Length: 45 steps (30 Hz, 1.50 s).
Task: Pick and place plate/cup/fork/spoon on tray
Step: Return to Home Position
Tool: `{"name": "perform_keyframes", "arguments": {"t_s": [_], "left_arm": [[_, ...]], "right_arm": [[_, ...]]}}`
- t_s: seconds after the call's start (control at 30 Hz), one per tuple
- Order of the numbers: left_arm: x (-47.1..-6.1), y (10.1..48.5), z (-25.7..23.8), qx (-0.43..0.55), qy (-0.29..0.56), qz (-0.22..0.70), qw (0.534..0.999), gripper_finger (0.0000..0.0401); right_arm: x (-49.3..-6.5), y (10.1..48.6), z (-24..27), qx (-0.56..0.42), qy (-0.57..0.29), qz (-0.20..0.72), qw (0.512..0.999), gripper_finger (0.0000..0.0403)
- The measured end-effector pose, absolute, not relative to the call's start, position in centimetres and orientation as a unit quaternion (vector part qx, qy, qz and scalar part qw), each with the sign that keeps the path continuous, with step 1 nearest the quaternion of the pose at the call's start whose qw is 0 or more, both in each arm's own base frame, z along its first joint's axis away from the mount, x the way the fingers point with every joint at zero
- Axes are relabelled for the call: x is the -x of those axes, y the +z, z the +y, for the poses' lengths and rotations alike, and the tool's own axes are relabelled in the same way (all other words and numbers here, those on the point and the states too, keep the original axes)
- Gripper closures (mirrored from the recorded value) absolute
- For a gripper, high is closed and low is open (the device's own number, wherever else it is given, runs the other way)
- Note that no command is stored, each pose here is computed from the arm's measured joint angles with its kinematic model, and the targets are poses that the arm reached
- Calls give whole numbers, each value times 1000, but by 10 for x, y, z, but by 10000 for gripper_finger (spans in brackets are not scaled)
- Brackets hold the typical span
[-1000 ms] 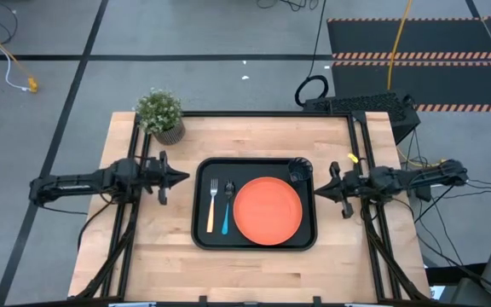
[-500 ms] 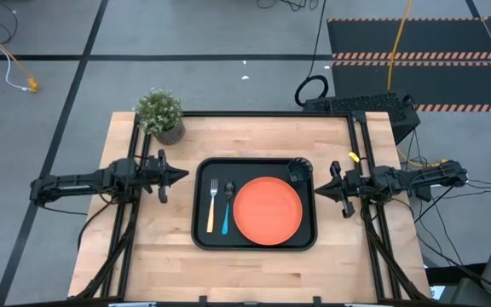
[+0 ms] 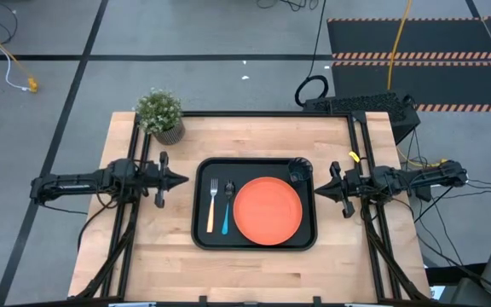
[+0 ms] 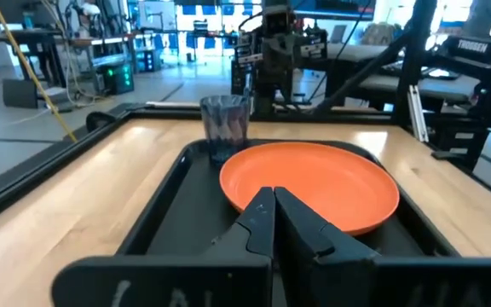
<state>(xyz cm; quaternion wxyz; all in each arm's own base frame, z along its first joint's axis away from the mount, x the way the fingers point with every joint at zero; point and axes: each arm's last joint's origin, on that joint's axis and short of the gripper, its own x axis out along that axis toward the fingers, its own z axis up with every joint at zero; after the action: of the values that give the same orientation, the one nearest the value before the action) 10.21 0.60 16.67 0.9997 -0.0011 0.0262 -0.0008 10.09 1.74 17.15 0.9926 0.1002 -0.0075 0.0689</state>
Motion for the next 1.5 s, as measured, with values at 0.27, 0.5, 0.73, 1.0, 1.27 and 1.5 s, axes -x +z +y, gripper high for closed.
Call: {"name": "perform_keyframes", "arguments": {"t_s": [0.27,0.5,0.73,1.0,1.27,1.5], "left_arm": [[-102,169,6,5,0,12,1000,388],[-102,169,6,3,0,12,1000,386],[-102,170,6,5,1,11,1000,385],[-102,170,6,2,1,11,1000,384],[-102,170,6,2,1,11,1000,384],[-102,170,6,3,1,11,1000,384]], "right_arm": [[-101,171,17,-111,69,-7,991,403],[-101,172,17,-113,69,-7,991,403],[-101,172,17,-113,68,-7,991,403],[-101,172,17,-113,68,-7,991,403],[-101,172,17,-113,68,-7,991,403],[-101,172,17,-113,68,-7,991,403]]}}
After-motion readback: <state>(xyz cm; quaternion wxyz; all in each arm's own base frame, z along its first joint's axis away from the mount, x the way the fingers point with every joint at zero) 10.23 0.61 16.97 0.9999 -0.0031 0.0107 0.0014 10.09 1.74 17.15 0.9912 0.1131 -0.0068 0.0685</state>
